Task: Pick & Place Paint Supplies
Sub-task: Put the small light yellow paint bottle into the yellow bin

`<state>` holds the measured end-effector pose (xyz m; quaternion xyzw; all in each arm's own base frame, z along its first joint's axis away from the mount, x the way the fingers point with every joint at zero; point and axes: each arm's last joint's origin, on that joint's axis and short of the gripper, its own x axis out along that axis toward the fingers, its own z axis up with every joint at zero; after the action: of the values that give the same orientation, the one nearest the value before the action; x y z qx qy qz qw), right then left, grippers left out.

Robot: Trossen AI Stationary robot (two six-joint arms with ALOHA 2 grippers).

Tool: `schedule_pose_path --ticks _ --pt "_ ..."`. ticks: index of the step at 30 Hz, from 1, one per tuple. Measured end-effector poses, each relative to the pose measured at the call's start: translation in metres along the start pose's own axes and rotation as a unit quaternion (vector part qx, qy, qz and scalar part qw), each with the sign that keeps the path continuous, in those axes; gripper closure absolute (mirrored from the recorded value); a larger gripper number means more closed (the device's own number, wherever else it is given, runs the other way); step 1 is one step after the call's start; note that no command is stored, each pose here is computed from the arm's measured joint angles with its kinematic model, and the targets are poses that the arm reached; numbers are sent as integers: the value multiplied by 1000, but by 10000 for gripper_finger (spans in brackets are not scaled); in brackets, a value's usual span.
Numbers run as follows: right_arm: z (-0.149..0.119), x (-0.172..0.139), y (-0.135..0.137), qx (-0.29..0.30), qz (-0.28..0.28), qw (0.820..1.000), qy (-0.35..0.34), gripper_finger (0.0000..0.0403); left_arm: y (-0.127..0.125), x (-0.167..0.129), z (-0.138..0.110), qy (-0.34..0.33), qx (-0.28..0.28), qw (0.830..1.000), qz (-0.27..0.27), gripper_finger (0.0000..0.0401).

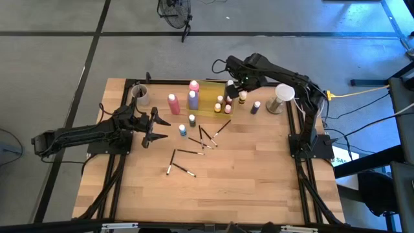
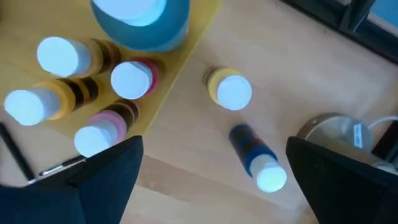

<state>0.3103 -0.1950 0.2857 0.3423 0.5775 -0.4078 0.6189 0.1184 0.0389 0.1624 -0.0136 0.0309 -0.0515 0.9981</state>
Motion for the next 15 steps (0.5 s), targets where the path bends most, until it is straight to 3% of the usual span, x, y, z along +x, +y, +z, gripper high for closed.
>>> schedule_pose_path --ticks 15 --pt "-7 10 7 -55 -15 998 18 4 0 0 0 0 0 1000 0 152"
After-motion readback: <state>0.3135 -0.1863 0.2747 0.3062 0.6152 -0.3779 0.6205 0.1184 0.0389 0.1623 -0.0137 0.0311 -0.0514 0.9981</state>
